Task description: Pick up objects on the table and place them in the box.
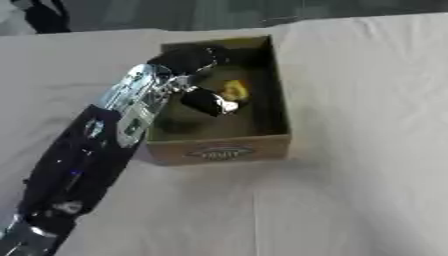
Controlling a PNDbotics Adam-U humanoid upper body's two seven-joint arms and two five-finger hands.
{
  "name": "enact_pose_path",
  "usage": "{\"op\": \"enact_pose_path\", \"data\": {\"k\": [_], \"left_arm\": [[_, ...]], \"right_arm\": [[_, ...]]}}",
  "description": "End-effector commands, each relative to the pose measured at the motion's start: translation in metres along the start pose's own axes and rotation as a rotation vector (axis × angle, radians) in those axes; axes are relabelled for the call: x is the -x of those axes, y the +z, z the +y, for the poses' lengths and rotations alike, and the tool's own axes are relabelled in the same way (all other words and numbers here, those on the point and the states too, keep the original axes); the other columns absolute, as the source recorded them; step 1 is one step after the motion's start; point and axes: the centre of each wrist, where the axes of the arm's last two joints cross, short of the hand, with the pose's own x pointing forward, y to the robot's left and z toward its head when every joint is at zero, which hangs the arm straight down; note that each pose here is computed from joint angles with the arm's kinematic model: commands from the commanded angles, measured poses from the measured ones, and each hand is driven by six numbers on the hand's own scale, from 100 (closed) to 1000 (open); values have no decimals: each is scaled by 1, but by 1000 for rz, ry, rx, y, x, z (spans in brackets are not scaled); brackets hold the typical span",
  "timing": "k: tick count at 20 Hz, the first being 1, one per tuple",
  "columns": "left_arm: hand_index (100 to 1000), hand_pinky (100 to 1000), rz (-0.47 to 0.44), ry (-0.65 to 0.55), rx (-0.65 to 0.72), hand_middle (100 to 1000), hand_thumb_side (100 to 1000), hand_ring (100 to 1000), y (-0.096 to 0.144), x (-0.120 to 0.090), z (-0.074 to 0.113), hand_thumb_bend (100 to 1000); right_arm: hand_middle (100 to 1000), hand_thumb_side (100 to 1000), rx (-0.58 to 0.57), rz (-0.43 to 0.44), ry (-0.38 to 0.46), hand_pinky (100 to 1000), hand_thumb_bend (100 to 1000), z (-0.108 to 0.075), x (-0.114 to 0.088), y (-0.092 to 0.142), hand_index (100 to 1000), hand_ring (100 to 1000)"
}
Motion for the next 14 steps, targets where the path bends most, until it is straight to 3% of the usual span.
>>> {"op": "enact_pose_path", "data": {"k": [1,2,8,14], "left_arm": [[982,729,8,-3,-151,824,779,892,13,6,34,306],[961,704,11,7,-192,785,775,866,17,9,42,230],[892,540,67,98,-408,620,893,727,54,38,67,100],[846,452,154,198,-553,540,924,642,91,58,65,100]], "right_arm": [[749,914,7,-27,5,760,100,-4,-4,-5,846,771],[748,914,8,-26,9,760,100,-5,-4,-5,846,771],[748,913,20,-14,42,758,100,-11,0,-2,845,770],[746,913,33,-9,59,757,100,-14,2,0,845,769]]}}
